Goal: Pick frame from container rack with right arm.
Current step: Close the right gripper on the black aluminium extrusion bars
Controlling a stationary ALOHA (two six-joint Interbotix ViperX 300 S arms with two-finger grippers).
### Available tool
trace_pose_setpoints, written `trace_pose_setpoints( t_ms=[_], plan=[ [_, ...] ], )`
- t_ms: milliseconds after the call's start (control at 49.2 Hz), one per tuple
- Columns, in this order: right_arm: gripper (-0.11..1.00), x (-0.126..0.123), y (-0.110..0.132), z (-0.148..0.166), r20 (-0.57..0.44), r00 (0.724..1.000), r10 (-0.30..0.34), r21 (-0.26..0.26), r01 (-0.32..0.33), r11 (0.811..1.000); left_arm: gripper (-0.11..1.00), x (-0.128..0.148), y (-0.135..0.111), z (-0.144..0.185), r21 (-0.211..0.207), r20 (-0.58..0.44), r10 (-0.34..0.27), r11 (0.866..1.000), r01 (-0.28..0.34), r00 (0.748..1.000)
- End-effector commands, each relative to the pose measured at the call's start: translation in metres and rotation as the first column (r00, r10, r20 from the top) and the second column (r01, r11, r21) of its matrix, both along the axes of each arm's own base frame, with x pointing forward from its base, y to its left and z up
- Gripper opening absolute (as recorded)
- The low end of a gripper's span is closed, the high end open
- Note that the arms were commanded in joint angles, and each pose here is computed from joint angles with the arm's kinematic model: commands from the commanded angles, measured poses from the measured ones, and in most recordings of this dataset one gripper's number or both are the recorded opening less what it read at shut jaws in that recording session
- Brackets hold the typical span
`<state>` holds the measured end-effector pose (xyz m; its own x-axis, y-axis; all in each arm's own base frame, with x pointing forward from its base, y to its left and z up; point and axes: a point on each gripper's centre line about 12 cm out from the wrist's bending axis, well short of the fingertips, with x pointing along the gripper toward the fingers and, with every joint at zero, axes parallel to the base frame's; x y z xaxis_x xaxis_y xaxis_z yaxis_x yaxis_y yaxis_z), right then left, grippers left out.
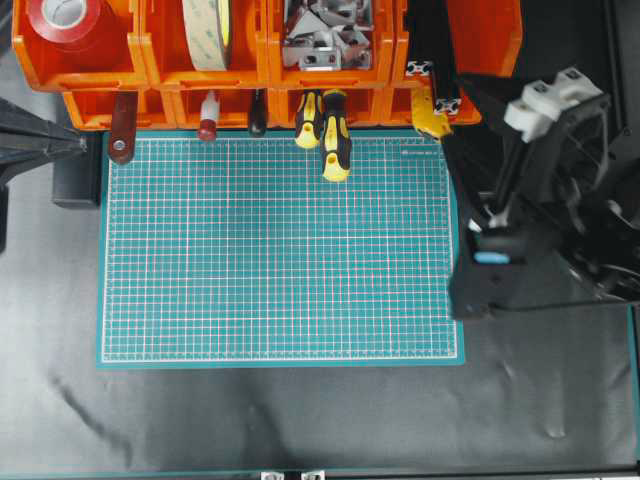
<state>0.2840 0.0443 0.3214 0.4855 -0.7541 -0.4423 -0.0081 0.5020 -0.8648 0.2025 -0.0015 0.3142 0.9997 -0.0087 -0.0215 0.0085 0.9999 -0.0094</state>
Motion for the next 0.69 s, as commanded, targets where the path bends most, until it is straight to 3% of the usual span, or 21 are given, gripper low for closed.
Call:
trace_pose_setpoints(
  t_ms=[0,467,671],
  plan=[
    [0.83,0.002,-0.008,0.001,0.009,1.000,-0.024,-0.012,0.025,1.000,0.00,0.002,0.000,0.009,0.001,0.023,0.001,1.000,-0.001,1.000],
    [0.82,0.006,-0.024,-0.014,-0.014,0.999,-0.042,-0.012,0.042,0.999,0.00,0.001,-0.001,0.010,0.000,0.025,-0.007,1.000,0.007,1.000],
    [0.71,0.006,-0.025,-0.019,0.019,0.998,-0.064,0.013,0.064,0.998,0.00,0.001,-0.002,0.009,0.000,0.025,-0.008,1.000,0.008,1.000]
  ],
)
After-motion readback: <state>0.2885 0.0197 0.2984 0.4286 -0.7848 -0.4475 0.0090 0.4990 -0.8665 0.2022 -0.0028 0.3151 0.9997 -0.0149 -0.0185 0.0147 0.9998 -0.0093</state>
